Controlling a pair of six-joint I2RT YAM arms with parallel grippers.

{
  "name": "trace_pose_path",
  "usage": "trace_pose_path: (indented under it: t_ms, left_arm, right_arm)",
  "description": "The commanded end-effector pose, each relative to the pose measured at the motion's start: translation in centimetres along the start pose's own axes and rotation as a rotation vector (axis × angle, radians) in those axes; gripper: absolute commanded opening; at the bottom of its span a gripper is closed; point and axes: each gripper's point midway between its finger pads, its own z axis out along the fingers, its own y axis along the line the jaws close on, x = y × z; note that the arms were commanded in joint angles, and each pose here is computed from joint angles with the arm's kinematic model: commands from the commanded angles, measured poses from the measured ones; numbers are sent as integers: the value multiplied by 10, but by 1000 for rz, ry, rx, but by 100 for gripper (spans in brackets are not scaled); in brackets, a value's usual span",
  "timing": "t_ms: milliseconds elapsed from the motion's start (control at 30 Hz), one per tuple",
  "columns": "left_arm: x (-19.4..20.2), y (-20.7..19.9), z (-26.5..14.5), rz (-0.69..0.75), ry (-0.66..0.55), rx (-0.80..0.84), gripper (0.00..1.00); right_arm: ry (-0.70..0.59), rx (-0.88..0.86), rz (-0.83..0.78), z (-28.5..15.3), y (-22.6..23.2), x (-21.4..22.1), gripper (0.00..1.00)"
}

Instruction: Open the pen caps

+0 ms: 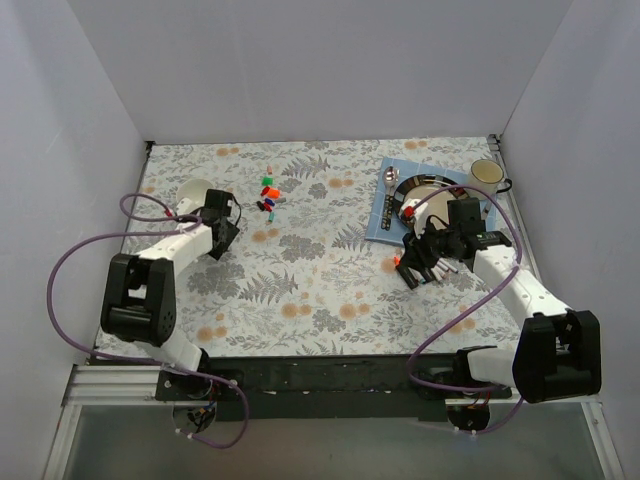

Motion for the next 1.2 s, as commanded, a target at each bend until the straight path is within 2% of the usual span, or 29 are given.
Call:
trace_pose_path:
  t_ms: [0, 200, 767, 933, 1167]
  left_arm:
    - [-11, -7, 7, -107, -18, -104, 46]
    - [1, 9, 18, -102, 11, -209, 43]
    - [11, 24, 30, -49, 28, -300, 40]
    - [11, 25, 30, -68, 24, -302, 26]
    - [10, 29, 16, -103, 25, -276, 17]
  right_arm:
    - [-44, -10, -39, -8, 3, -15, 43]
    - [-57, -4, -52, -10, 4, -19, 43]
    - [-58, 3, -52, -10, 3, -19, 43]
    - [-57, 6, -53, -11, 2, -19, 43]
    - [-62, 5, -56, -11, 2, -20, 43]
